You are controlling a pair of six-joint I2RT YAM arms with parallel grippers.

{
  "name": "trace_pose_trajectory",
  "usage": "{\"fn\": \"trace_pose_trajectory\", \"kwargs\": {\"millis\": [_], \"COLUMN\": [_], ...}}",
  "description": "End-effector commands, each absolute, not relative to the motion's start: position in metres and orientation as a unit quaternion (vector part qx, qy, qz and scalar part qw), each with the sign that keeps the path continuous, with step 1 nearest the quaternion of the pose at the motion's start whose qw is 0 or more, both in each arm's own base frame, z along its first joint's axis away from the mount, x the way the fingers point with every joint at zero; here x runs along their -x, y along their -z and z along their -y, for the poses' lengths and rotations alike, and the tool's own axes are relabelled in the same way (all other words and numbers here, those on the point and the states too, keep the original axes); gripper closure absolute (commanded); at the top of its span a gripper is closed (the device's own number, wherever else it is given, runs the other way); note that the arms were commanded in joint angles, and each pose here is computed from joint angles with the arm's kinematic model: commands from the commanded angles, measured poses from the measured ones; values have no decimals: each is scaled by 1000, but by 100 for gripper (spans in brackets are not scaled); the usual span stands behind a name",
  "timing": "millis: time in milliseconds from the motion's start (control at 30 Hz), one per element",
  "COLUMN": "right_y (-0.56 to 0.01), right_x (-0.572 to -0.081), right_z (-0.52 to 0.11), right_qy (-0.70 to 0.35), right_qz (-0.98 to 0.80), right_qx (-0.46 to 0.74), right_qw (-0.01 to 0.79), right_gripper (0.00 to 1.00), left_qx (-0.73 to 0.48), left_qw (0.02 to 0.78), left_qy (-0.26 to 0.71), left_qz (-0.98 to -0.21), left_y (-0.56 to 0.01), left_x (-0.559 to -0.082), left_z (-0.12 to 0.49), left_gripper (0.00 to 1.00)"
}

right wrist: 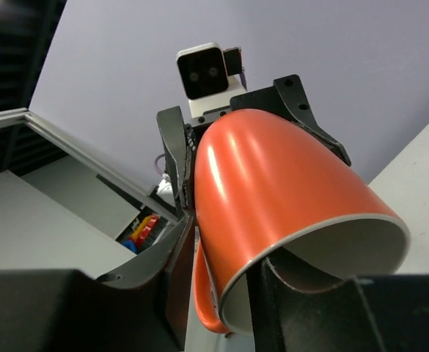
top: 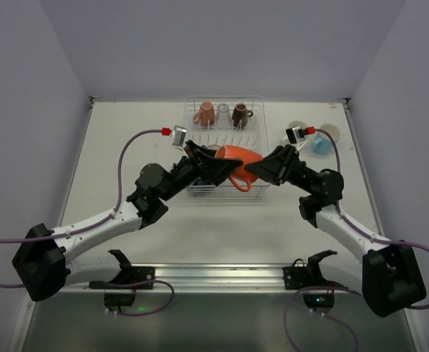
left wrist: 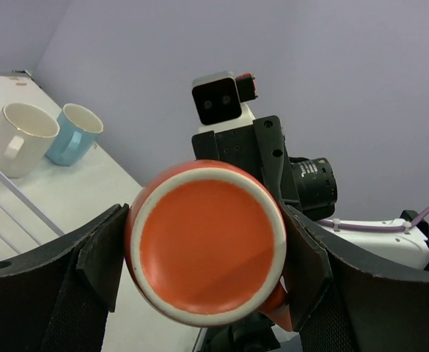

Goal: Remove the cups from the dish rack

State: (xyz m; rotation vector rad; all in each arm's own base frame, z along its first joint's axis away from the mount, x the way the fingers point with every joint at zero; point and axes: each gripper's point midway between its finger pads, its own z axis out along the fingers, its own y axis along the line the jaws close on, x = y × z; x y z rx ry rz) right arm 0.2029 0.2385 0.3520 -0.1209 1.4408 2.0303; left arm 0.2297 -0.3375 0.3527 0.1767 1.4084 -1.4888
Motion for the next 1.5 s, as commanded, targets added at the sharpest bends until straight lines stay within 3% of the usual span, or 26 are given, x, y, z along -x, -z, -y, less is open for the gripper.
{"fn": "trace_pose_trajectory", "kwargs": {"millis": [0,67,100,133,200,300,400,700,733,833,1000,1467], "right_y": [-398,-401,-403,-403,-402,-387,-361,-340,-317,-305,-245,-158], "right_x": [-181,-182,-180,-180,-177,-188,-205,-244,-255,-273,-305,-368], "right_z": [-231,-230,-229,-230,-228,-229,-229,-169,-144,-107,-78,-40], "right_qy": [-791,-791,-791,-786,-779,-746,-691,-390,-305,-182,-59,-4], "right_qz": [-468,-466,-463,-466,-469,-507,-580,-727,-771,-816,-889,-944], "right_qx": [107,107,108,112,109,94,63,54,29,-2,-23,-62], "right_qw": [378,382,385,389,401,421,426,563,559,549,454,324], "right_gripper": [66,76,91,98,100,100,100,100,100,100,100,100], "left_qx": [-72,-75,-76,-77,-82,-84,-59,-35,-40,-55,-110,-174], "left_qw": [540,536,534,532,532,550,577,581,571,559,521,490], "left_qy": [670,670,669,669,655,620,555,341,319,277,207,118], "left_qz": [-504,-509,-511,-513,-530,-554,-597,-738,-756,-780,-821,-846], "left_y": [-405,-401,-400,-400,-395,-398,-397,-329,-315,-296,-269,-233], "left_x": [-216,-215,-216,-215,-217,-221,-234,-250,-249,-248,-253,-271], "left_z": [328,329,330,331,332,323,303,238,232,223,223,228], "left_gripper": [73,66,52,45,25,8,2,0,0,0,0,0]}}
